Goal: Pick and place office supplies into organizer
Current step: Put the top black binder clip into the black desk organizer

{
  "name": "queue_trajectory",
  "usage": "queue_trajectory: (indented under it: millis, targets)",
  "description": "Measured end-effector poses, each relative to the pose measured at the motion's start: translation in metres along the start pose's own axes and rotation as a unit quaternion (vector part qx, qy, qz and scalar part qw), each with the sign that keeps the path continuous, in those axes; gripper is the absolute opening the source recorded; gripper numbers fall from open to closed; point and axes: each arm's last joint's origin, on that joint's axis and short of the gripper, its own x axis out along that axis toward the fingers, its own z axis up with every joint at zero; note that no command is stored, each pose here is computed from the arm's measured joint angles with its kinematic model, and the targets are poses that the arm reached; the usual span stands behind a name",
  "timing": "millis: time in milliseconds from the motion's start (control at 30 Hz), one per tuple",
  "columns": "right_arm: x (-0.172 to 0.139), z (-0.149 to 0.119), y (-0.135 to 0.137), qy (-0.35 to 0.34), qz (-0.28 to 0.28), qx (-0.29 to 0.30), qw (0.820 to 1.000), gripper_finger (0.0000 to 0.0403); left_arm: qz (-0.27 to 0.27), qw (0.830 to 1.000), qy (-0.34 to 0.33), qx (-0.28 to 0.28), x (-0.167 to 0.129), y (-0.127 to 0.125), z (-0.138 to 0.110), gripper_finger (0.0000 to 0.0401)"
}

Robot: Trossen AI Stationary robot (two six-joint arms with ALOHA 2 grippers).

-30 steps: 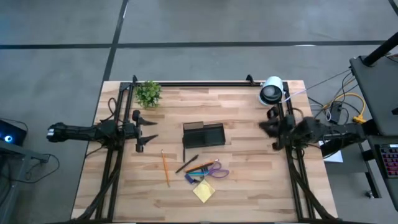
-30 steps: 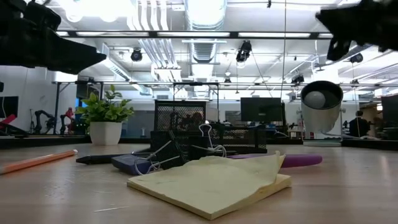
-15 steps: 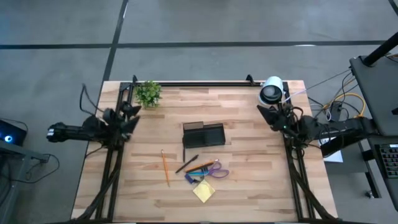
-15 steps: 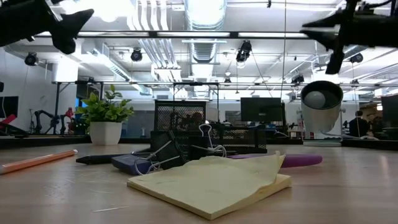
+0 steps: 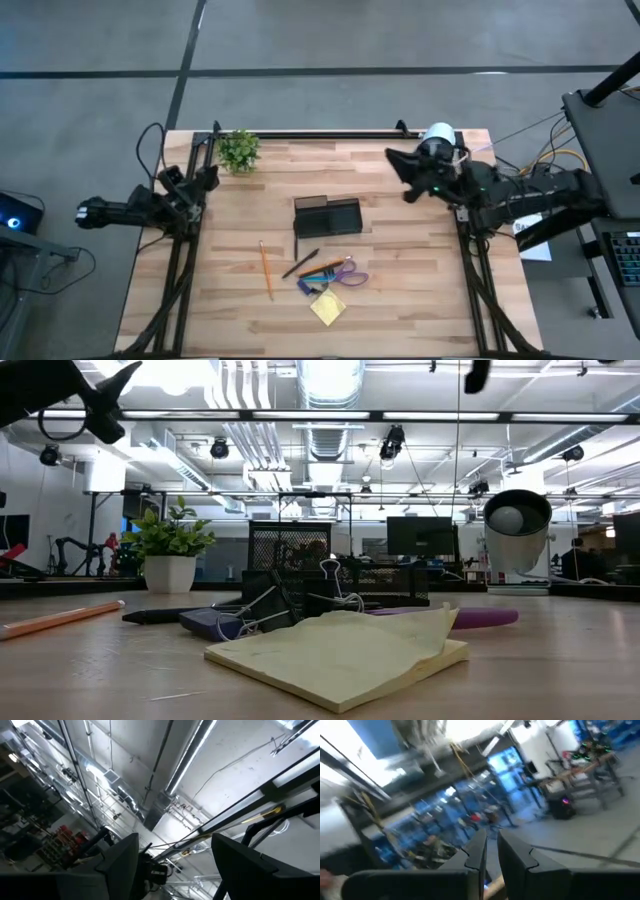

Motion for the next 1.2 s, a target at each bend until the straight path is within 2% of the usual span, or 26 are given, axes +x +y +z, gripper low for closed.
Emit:
queue_trajectory:
  millis: [100, 200, 233, 333, 400, 467, 533, 600, 700, 733, 767, 900, 1033, 1100, 1200]
  targets:
    - [0.023, 0.008, 0.016, 0.02, -0.011, -0.017, 1.0, 0.0038, 0.0, 1.0, -0.002, 0.006, 0.0, 0.0, 0.0, 0.0235]
    - [0.044, 0.004, 0.026, 0.087, -0.006, -0.124, 0.988, 0.0038, -0.008, 1.0, -0.015, 0.001, 0.001, -0.002, 0.003, 0.0235]
    - [0.05, 0.002, 0.028, 0.109, -0.021, -0.137, 0.984, 0.0038, -0.008, 1.0, -0.015, 0.0, 0.001, -0.003, 0.004, 0.0235]
    - [0.066, 0.005, 0.039, 0.164, -0.067, -0.074, 0.981, 0.0038, -0.009, 1.0, -0.019, 0.019, 0.002, -0.004, 0.005, 0.0235]
    - [0.076, 0.003, 0.042, 0.24, -0.056, -0.071, 0.967, 0.0038, -0.009, 0.998, -0.019, 0.052, 0.002, -0.004, 0.005, 0.0235]
    - [0.082, -0.01, 0.039, 0.355, -0.033, -0.089, 0.93, 0.0038, -0.009, 0.998, -0.019, 0.064, 0.002, -0.004, 0.005, 0.0235]
    - [0.085, -0.03, 0.033, 0.472, -0.046, -0.1, 0.875, 0.0038, -0.009, 0.998, -0.019, 0.064, 0.002, -0.004, 0.006, 0.0235]
    - [0.084, -0.046, 0.027, 0.561, -0.091, -0.111, 0.815, 0.0041, -0.01, 0.998, -0.018, 0.064, 0.002, -0.004, 0.005, 0.0235]
    - [0.082, -0.069, 0.022, 0.661, -0.117, -0.119, 0.731, 0.0056, -0.009, 0.998, -0.014, 0.066, 0.002, -0.004, 0.004, 0.0235]
    - [0.082, -0.081, 0.023, 0.686, -0.11, -0.119, 0.71, 0.0065, -0.007, 0.998, -0.01, 0.068, 0.001, -0.002, 0.003, 0.0235]
    - [0.082, -0.094, 0.025, 0.703, -0.096, -0.115, 0.696, 0.0075, -0.001, 0.997, -0.001, 0.072, 0.001, -0.001, 0.001, 0.0235]
    - [0.082, -0.135, 0.04, 0.728, -0.054, -0.125, 0.672, 0.0126, 0.033, 0.993, 0.062, 0.098, 0.0, 0.007, -0.011, 0.0235]
    - [0.081, -0.176, 0.048, 0.722, -0.033, -0.189, 0.665, 0.0172, 0.072, 0.981, 0.131, 0.126, -0.004, 0.017, -0.024, 0.0235]
    - [0.082, -0.193, 0.051, 0.719, -0.019, -0.194, 0.667, 0.0187, 0.082, 0.976, 0.153, 0.134, -0.005, 0.02, -0.027, 0.0235]
    - [0.083, -0.216, 0.05, 0.732, 0.005, -0.185, 0.656, 0.0196, 0.091, 0.97, 0.175, 0.141, -0.007, 0.023, -0.031, 0.0235]
